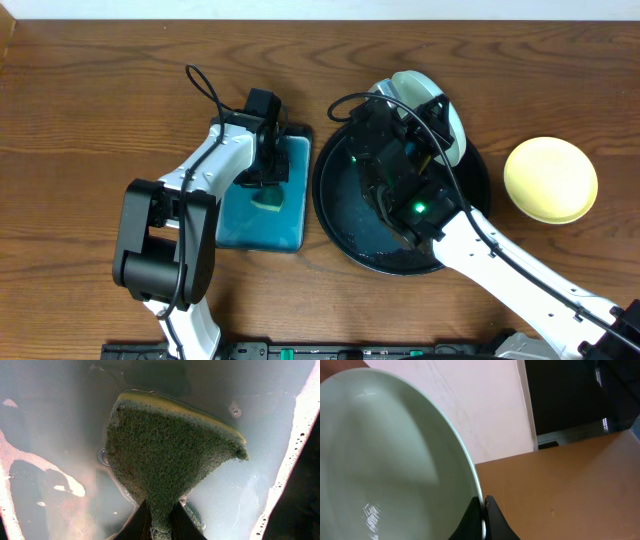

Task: Clean dirty plates on tray and stack at the side
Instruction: 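Lift the white plate off the tray with the right gripper, then carry the white plate right and lower it onto the yellow plate stack, then release the white plate and withdraw the right gripper toward the front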

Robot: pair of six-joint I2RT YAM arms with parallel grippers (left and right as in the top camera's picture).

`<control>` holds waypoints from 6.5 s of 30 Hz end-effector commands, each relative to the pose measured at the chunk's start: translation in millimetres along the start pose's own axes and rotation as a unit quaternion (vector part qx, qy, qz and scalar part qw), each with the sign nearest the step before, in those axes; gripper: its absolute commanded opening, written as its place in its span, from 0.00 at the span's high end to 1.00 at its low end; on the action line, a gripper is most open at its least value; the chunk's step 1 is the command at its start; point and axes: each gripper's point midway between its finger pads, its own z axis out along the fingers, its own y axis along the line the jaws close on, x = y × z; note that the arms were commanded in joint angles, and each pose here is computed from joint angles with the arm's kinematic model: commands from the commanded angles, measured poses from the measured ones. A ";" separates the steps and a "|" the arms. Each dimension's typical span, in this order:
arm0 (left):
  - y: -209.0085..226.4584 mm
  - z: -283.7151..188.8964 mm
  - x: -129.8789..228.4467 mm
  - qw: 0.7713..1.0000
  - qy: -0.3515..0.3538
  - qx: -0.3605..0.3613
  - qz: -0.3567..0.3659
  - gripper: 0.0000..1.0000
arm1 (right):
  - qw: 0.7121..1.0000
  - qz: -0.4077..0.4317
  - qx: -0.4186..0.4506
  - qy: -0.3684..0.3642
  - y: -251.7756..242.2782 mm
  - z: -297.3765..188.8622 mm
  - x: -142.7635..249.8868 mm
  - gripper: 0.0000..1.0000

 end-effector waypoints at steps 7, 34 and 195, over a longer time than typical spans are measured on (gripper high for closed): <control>1.6 13.2 7.7 1.000 0.024 -0.001 0.003 0.87 | 0.976 0.202 -0.073 0.033 21.8 18.1 24.4 0.99; 1.6 13.2 7.7 1.000 0.024 -0.001 0.003 0.87 | 0.594 0.647 -0.231 0.419 75.0 105.0 255.4 0.99; 54.4 -140.1 97.5 0.966 -0.247 0.049 -0.060 0.11 | 0.748 0.581 -0.209 -0.244 27.4 -42.1 177.3 0.01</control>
